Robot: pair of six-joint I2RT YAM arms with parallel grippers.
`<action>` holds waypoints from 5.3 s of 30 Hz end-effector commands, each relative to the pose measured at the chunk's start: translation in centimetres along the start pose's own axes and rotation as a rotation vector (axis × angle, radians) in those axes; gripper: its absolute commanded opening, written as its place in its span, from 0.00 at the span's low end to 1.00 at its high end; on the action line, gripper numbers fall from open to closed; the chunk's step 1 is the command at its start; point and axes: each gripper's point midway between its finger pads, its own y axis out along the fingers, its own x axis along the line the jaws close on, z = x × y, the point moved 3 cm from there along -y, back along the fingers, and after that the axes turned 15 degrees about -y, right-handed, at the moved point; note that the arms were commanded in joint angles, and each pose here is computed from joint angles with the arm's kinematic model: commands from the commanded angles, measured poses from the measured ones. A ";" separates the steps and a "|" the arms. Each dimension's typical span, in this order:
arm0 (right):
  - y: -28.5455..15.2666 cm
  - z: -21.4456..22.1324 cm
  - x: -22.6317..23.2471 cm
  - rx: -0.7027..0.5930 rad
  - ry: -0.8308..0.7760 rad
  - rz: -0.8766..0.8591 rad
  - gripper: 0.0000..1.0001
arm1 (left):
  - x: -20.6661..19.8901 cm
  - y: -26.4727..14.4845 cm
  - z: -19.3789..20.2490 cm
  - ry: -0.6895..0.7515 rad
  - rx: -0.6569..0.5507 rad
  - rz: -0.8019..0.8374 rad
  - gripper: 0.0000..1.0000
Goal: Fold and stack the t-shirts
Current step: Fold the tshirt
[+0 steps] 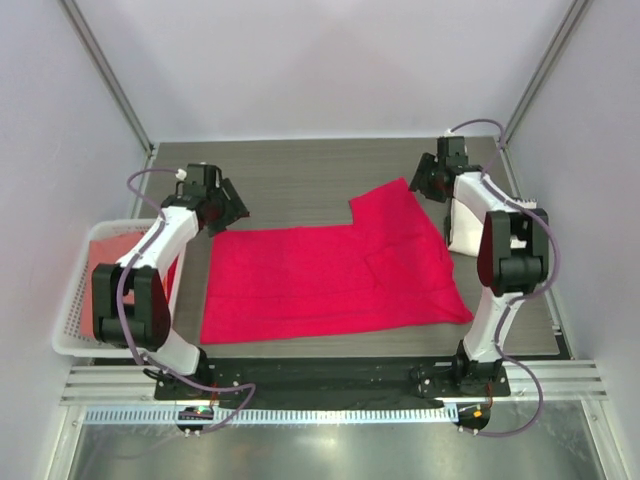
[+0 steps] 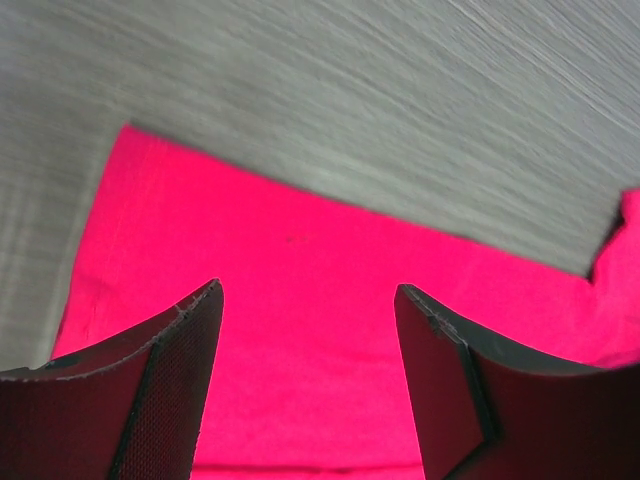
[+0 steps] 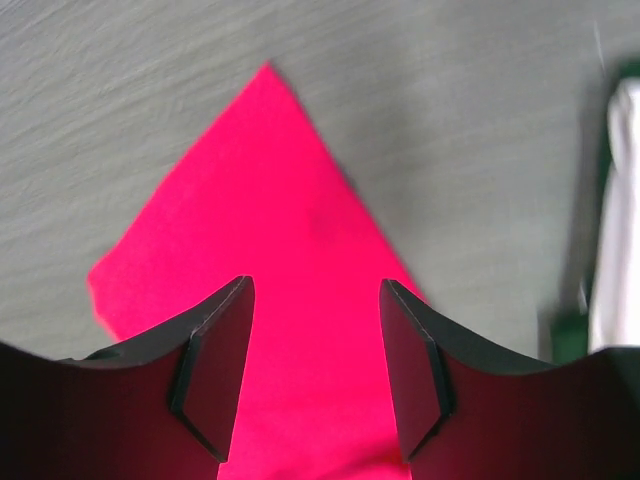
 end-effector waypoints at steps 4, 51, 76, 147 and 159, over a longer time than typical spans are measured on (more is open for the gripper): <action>5.3 -3.8 0.5 -0.053 -0.068 0.034 0.59 | -1.2 3.0 -2.8 0.042 -0.086 -0.025 0.72; 11.9 -2.6 2.7 0.002 -0.191 0.149 0.01 | 6.4 9.2 -3.0 0.111 -0.056 -0.427 0.38; 10.3 -10.7 2.1 -0.136 -0.105 0.073 0.01 | 3.8 12.2 -5.5 0.111 -0.101 -0.367 0.15; -14.4 -4.1 1.6 -0.328 -0.092 -0.086 0.01 | 4.0 0.4 -6.3 0.132 -0.532 0.027 0.00; -20.3 0.2 -0.6 -0.405 -0.069 0.009 0.01 | 4.0 -0.4 -4.6 0.156 -0.561 0.041 0.00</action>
